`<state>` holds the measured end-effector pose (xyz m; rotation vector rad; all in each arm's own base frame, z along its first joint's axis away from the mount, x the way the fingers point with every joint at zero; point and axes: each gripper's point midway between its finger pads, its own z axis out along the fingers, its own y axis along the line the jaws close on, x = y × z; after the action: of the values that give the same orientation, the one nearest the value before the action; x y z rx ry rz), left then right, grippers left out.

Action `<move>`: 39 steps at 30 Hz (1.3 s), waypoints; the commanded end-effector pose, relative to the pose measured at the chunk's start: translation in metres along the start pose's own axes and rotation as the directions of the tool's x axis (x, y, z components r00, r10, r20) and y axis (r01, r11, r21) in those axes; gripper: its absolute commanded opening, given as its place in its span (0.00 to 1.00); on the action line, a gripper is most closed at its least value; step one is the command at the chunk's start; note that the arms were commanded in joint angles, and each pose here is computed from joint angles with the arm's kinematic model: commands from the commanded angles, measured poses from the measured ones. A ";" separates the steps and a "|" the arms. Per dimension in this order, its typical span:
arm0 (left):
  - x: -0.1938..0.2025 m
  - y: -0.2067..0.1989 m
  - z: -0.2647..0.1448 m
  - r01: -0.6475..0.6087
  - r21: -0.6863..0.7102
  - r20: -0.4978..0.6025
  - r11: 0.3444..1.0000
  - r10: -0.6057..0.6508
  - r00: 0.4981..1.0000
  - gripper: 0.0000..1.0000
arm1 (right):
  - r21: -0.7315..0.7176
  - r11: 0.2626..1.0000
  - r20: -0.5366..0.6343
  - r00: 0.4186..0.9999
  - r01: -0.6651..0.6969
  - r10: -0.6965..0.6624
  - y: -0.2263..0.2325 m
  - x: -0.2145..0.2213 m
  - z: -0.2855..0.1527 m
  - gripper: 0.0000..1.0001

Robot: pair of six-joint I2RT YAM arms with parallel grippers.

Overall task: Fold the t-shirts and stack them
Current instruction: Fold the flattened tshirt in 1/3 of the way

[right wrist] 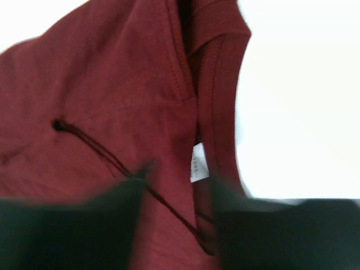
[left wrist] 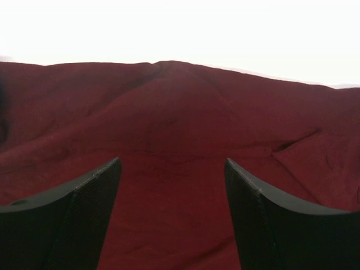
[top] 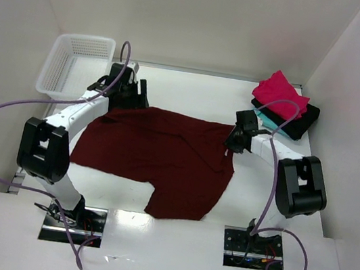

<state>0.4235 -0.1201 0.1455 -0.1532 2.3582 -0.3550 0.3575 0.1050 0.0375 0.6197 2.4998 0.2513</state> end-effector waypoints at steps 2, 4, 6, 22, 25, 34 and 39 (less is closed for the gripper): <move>-0.009 -0.002 -0.019 0.000 0.005 0.047 1.000 0.000 0.999 0.83 | 0.045 0.999 -0.002 1.000 0.027 -0.027 0.001 -0.007 0.016 0.06; -0.008 -0.002 -0.023 0.000 0.004 0.047 1.000 0.000 0.999 0.83 | 0.063 0.998 -0.007 1.000 0.029 -0.029 -0.001 -0.007 0.019 0.00; -0.010 -0.003 -0.027 -0.001 0.007 0.055 1.000 0.000 0.998 0.84 | 0.077 0.996 -0.025 0.999 0.042 -0.040 -0.004 -0.003 0.023 0.00; 0.007 0.007 -0.040 0.002 -0.026 0.026 1.000 -0.001 1.000 0.84 | 0.219 0.974 -0.016 0.999 0.052 -0.050 -0.046 -0.051 0.031 0.00; 0.019 0.009 -0.037 0.022 -0.027 -0.001 0.999 -0.022 1.000 0.84 | 0.234 0.970 -0.005 0.998 0.064 -0.065 -0.056 -0.073 0.033 0.00; 0.034 0.014 -0.036 0.055 -0.040 -0.028 0.998 -0.056 0.998 0.84 | 0.308 0.949 0.046 0.995 0.073 -0.091 -0.079 -0.138 0.042 0.00; 0.033 0.020 -0.036 0.055 -0.070 -0.014 0.996 -0.056 0.998 0.85 | 0.311 0.947 0.071 0.992 0.080 -0.107 -0.085 -0.158 0.035 0.00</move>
<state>0.3733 -0.1045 0.1281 -0.2154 2.4427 -0.3071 0.4520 -0.0234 0.0334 0.6535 2.5303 -0.1383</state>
